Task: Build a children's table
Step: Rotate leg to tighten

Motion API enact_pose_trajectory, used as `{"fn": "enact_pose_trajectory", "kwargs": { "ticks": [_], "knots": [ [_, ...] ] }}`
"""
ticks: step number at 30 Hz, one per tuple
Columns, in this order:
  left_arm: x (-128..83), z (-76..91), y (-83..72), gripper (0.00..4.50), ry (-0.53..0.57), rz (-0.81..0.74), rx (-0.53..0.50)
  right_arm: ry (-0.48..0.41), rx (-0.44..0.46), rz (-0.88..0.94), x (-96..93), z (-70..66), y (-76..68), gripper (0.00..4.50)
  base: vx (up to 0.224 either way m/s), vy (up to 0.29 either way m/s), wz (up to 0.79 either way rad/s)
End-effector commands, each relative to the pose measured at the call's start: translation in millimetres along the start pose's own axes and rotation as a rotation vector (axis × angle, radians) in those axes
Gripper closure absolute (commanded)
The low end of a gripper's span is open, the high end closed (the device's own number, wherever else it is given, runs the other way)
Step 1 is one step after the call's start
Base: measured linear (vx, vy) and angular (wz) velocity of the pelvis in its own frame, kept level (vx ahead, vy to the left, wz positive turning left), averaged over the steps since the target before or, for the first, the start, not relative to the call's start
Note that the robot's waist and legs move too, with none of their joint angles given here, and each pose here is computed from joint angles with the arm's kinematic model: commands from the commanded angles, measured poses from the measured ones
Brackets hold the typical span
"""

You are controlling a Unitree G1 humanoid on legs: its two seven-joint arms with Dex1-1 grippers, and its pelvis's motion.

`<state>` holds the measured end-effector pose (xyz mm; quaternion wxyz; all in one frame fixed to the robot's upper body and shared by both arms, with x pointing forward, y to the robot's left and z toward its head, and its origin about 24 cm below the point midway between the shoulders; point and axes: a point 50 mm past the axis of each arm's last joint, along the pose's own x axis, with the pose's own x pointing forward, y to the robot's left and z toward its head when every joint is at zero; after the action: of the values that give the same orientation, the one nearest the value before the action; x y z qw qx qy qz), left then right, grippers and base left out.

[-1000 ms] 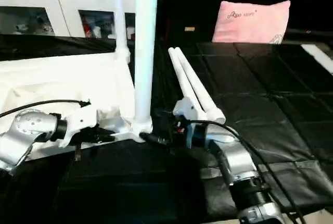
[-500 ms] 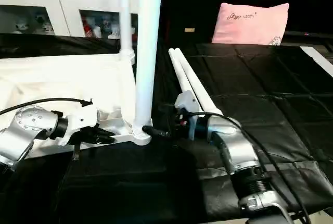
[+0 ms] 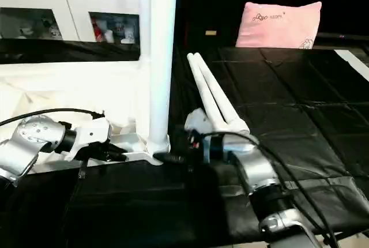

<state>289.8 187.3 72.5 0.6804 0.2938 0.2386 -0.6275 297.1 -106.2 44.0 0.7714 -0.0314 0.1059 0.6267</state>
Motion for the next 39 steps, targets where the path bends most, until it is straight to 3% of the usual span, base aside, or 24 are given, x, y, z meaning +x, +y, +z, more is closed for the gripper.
{"fn": "enact_pose_trajectory", "kwargs": {
  "ticks": [1,7,8,11,22,31,35,39],
  "knots": [
    [8.0,2.6,-8.7,4.5,0.041,-0.1,0.057,0.033,-0.02,0.038,-0.8,2.8,-2.8,0.05,0.0,0.0,0.0],
    [7.8,5.0,-12.9,4.5,0.054,-0.148,0.09,0.036,-0.017,0.068,3.3,2.7,-5.7,0.05,0.0,0.0,0.0],
    [7.8,5.0,-12.9,4.5,0.054,-0.148,0.091,0.036,-0.017,0.069,3.4,2.7,-5.7,0.38,0.0,0.0,0.0],
    [7.9,5.7,-14.3,4.5,0.067,-0.168,0.109,0.046,-0.004,0.128,4.4,0.8,-3.6,0.46,0.0,0.0,0.0],
    [11.1,8.0,-17.7,4.5,0.092,-0.214,0.149,0.06,-0.007,0.205,8.6,-0.9,-1.3,1.58,0.0,0.0,0.0],
    [11.0,7.5,-15.0,4.5,0.102,-0.202,0.141,0.063,0.001,0.231,7.4,-4.5,2.4,1.71,0.0,0.0,0.0],
    [10.0,3.5,-9.9,4.5,0.068,-0.103,0.017,0.029,0.081,0.185,9.0,-13.7,9.4,1.71,0.0,0.0,0.0],
    [10.2,4.5,-4.4,4.5,-0.001,0.027,-0.112,0.001,0.17,0.016,19.1,-29.6,12.3,1.71,0.0,0.0,0.0]
  ]
}}
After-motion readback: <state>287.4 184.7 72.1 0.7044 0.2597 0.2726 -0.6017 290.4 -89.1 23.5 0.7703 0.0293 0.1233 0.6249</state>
